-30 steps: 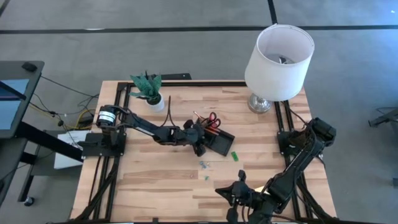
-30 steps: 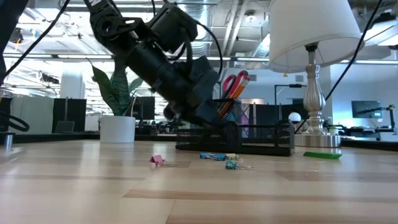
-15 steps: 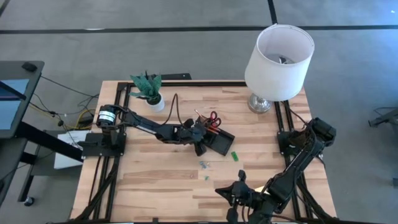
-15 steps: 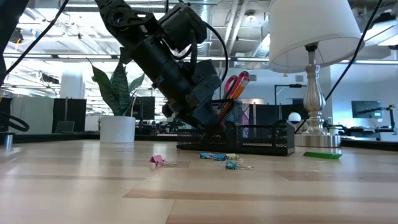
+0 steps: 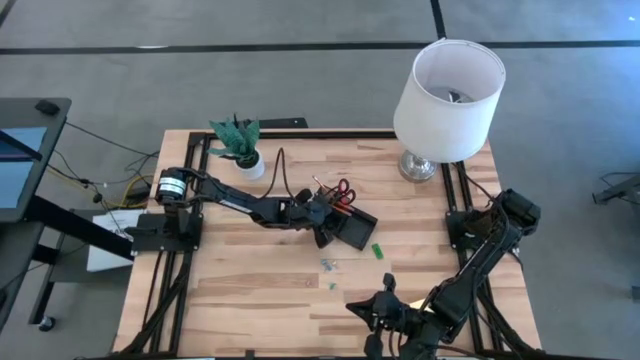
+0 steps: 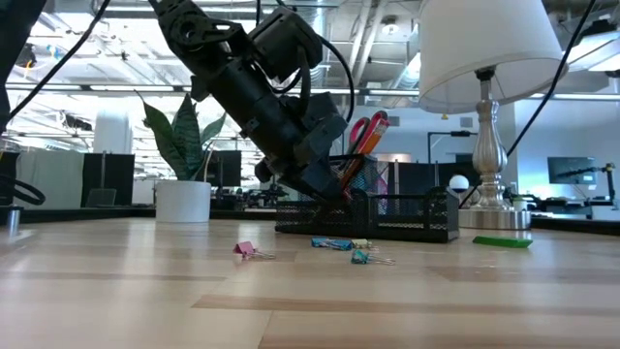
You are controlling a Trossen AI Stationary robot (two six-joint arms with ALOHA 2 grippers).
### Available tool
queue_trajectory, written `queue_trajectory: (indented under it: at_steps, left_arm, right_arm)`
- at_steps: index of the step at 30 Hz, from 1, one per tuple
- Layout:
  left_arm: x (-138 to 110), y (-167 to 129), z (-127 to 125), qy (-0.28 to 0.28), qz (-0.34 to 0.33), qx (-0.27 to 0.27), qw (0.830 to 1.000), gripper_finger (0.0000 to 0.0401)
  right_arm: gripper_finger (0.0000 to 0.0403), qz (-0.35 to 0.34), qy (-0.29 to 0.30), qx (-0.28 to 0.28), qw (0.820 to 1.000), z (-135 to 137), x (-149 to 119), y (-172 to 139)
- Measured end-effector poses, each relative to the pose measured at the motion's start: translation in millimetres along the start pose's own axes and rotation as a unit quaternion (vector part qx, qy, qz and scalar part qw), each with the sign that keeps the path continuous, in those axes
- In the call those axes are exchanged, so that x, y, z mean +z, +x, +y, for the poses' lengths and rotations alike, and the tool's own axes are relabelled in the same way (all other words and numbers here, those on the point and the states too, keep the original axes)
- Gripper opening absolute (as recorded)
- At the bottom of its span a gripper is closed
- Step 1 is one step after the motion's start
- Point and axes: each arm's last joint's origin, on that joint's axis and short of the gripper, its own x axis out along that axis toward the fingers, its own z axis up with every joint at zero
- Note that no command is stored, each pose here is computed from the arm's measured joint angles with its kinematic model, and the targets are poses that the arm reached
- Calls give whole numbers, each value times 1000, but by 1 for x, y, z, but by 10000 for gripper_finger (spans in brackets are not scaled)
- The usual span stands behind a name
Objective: Pick and place office supplies into organizer
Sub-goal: Put the top yellow binder clip into the black desk organizer
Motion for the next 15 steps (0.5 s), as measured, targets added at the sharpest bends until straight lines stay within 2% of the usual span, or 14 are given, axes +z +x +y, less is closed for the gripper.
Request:
queue_trajectory:
  at_steps: [4,6,11,15]
  left_arm:
    - [1,1,2,-1,-1,1,1000,42]
    - [1,1,3,8,-1,2,1000,79]
    - [1,1,3,13,-3,10,1000,203]
    - [0,2,2,10,1,0,1000,258]
  right_arm:
    - [0,0,0,0,1000,0,0,0]
    - [0,0,0,0,1000,0,0,0]
    - [0,0,0,0,1000,0,0,0]
    - [0,0,0,-1,1000,0,0,1]
